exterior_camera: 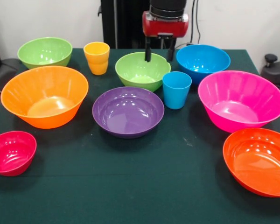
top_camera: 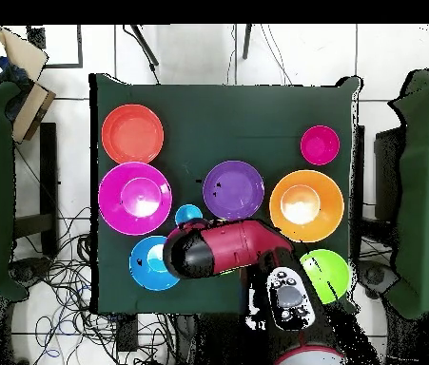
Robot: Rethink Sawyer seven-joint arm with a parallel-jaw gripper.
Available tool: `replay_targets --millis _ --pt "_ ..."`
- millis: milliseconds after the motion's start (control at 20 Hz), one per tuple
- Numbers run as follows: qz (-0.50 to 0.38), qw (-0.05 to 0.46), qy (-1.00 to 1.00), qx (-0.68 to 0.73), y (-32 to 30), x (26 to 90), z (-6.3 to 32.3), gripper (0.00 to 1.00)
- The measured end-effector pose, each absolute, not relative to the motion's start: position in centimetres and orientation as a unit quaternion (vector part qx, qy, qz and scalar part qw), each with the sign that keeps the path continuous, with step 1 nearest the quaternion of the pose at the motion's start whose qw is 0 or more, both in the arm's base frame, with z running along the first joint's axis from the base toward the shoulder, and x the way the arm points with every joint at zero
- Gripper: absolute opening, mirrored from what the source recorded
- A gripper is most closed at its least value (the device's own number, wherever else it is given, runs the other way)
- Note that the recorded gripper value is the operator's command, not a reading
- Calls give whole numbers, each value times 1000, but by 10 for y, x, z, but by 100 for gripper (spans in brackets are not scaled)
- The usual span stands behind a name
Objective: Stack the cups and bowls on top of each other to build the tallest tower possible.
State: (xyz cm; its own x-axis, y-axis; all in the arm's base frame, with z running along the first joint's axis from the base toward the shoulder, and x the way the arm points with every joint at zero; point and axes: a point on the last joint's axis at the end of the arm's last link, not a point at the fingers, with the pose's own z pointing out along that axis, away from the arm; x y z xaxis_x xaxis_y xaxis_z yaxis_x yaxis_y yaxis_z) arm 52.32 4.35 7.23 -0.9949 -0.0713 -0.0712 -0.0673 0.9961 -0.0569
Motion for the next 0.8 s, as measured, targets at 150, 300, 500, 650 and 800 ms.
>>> replay_targets --millis 150,300,500,650,800 --pt "-13 44 998 -48 52 530 73 100" --pt "-3 50 998 -49 55 536 76 100" --pt "3 61 997 -53 60 544 88 100" --pt "6 68 996 -56 61 546 95 100" --pt "8 73 996 -55 59 546 101 100"
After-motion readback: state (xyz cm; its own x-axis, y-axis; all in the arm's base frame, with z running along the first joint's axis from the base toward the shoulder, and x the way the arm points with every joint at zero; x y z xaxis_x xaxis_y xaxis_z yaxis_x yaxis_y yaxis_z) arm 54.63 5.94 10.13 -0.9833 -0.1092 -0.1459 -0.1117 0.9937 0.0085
